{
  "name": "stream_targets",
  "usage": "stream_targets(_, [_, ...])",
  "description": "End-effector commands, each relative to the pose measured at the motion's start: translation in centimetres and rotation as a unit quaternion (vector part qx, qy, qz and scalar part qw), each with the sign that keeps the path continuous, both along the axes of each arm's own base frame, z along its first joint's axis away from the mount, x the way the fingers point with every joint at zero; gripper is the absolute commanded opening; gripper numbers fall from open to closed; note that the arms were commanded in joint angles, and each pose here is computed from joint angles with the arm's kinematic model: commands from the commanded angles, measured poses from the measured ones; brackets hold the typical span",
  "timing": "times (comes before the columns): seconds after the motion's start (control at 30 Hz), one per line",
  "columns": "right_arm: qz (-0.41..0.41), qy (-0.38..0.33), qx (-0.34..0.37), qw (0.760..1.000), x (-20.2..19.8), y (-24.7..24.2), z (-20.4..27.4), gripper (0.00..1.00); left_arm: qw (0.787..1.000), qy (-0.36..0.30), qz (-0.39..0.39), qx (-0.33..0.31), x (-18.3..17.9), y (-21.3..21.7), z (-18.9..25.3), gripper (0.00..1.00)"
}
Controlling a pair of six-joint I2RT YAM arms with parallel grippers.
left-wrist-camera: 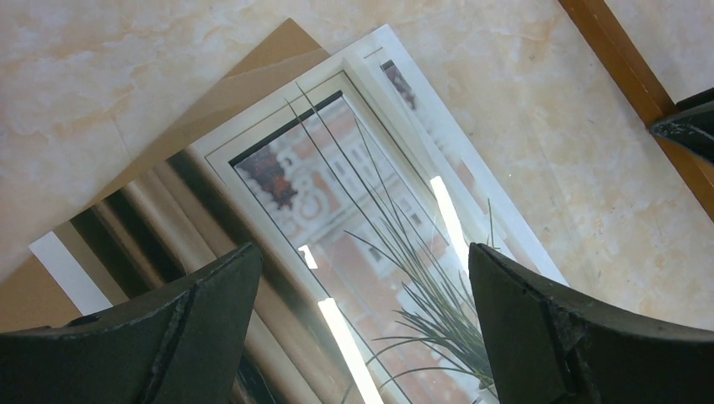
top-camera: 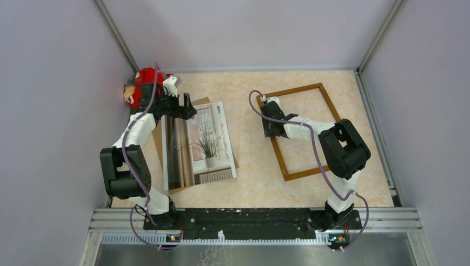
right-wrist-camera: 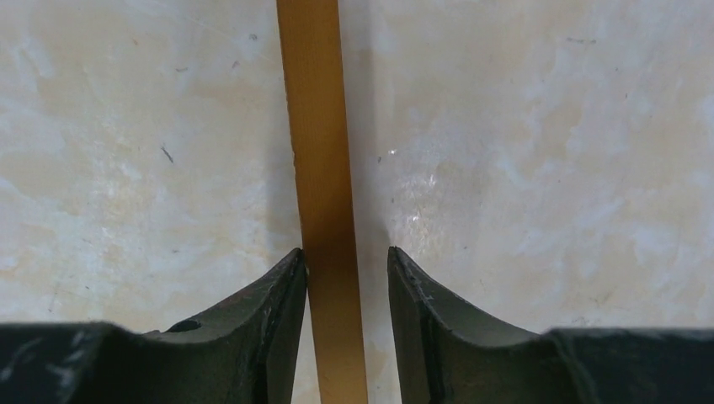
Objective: Put the photo into the frame
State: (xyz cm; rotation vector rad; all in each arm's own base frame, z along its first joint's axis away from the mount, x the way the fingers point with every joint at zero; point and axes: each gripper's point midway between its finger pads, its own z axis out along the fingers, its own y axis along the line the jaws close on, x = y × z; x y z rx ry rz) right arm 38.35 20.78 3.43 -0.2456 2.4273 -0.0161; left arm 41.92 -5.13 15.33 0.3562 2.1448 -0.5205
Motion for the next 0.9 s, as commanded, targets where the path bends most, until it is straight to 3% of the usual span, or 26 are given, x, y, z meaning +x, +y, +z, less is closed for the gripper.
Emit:
stream_targets(0.0, [-0.013, 0.002, -0.012, 1.000, -0.9, -0.4, -0.9, 0.40, 1.000, -0.015, -0.013, -0.014, 0.6, -0.7, 2.1, 0.99])
stream_targets(0.17, [-0.015, 0.016, -0.013, 1.000, -2.0, -0.6, -2.0, 0.39, 0.999, -0.022, -0.024, -0.014, 0.5, -1.3, 2.8, 0.99])
stream_targets(0.37, [-0.017, 0.015, 0.013, 1.000, -2.1, 0.3, -1.0, 0.00, 0.999, -0.025, -0.043, -0.016, -0.3, -2.7, 3.1, 0.99])
stream_targets(0.67, [0.034, -0.040, 0.157, 0.986, 1.1, 6.8, 14.5, 0.00, 0.997, 0.000, -0.068, -0.040, -1.2, -4.3, 2.0, 0.99])
stream_targets(0.87, [0.067, -0.044, 0.325, 0.942, 0.1, 11.7, 25.8, 0.00, 0.994, 0.012, -0.088, -0.059, -2.1, -6.0, 2.0, 0.99])
